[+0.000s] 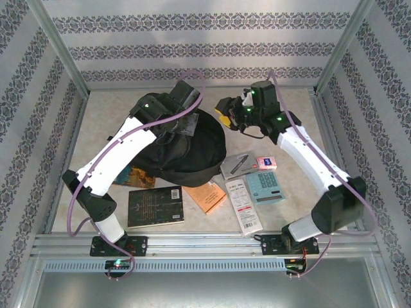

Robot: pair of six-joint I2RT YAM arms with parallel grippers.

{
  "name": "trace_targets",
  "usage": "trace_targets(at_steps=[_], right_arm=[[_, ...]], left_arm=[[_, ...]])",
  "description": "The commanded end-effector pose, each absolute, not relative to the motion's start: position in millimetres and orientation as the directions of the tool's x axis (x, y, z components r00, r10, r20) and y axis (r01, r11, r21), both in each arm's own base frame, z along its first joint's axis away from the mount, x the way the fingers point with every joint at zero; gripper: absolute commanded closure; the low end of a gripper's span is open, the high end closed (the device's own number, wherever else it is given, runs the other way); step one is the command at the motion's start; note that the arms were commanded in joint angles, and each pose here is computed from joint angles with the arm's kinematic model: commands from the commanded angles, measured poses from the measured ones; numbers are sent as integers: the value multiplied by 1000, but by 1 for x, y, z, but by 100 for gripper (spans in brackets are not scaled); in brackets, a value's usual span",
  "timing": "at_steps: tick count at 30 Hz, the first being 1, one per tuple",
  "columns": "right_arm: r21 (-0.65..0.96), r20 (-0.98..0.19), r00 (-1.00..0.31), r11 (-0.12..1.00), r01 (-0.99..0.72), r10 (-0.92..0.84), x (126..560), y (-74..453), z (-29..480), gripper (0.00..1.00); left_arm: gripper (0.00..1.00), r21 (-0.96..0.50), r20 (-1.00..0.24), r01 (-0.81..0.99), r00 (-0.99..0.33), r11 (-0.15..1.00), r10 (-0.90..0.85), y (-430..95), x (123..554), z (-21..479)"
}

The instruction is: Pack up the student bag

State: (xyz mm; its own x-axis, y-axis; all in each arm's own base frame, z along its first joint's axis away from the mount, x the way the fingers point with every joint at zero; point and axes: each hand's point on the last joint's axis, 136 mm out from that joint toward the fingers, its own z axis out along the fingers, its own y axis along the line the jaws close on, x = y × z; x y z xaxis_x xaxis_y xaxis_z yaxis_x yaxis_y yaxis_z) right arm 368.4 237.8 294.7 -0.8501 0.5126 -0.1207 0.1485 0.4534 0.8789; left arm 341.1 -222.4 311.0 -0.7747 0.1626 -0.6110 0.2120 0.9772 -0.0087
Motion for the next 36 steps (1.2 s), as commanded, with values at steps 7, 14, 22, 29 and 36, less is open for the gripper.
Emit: trace_targets(at_steps=[7,14,22,29,36], right_arm=[[429,-290,-871,867,252,397,306,130,185,54],[170,-206,-868,891,422,451,258,60,127,43],[186,53,-605,588,787,794,174,38,106,42],[365,182,-360,277,889,915,149,57,91,41],[420,242,-321,199,885,916,162,68,64,45]], left_arm=[[100,-97,-690,186,-721,978,69,-210,355,336],[100,-104,-712,158,-701,982,38,-206,363,335],[100,-168,-737,130,-675,977,-37,-207,363,336],[100,-198,-741,137,-669,971,-57,-206,357,338],[100,-222,-732,146,-678,964,-66,-207,352,338]])
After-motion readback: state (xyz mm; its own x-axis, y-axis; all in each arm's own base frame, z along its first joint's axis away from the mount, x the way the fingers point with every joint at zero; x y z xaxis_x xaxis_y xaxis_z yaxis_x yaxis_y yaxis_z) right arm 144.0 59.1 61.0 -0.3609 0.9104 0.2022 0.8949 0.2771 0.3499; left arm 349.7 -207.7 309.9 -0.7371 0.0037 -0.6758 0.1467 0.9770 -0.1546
